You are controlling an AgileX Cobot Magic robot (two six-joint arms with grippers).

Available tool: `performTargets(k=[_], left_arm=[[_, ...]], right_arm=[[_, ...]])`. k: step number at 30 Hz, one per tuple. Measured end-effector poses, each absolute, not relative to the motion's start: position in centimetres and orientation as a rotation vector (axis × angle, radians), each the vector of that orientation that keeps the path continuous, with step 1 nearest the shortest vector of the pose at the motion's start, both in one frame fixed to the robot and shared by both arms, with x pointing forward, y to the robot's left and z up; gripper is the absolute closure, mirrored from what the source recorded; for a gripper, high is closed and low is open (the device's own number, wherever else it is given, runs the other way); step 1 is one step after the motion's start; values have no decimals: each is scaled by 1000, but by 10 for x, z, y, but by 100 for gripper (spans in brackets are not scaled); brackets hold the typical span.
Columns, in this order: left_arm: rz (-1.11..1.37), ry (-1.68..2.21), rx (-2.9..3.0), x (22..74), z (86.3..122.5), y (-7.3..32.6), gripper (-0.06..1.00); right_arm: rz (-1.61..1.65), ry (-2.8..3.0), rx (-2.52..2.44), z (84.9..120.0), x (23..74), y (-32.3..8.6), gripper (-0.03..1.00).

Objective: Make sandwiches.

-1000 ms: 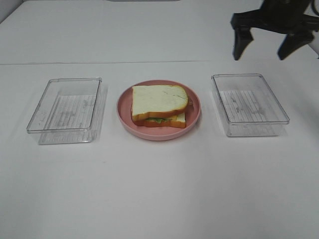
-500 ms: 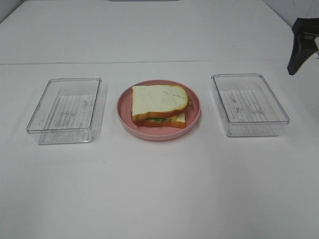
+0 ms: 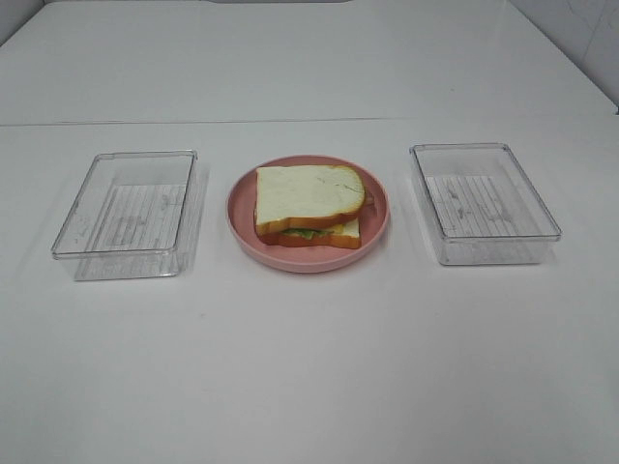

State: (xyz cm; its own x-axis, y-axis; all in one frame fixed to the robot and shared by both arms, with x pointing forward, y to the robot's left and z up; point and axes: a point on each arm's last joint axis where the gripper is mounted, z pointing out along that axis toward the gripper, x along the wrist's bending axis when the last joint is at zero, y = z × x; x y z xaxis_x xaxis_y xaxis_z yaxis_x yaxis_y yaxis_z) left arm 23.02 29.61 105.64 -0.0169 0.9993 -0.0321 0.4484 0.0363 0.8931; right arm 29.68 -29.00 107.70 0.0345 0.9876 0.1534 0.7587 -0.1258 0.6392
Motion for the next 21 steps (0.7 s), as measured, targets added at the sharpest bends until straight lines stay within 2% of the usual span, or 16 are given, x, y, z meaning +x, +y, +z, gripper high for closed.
performTargets(k=[1,7,21], left_arm=[[932,1566,1510,230,1056,296,1],[932,1566,1510,230,1056,296,1],[928,1565,1509,230,1056,296,1]], right_arm=[[835,1745,1906,1069,279,-290,4],[851,1718,1841,1045,251,-291,4],[932,1710,1711,1028,231,-293,4]])
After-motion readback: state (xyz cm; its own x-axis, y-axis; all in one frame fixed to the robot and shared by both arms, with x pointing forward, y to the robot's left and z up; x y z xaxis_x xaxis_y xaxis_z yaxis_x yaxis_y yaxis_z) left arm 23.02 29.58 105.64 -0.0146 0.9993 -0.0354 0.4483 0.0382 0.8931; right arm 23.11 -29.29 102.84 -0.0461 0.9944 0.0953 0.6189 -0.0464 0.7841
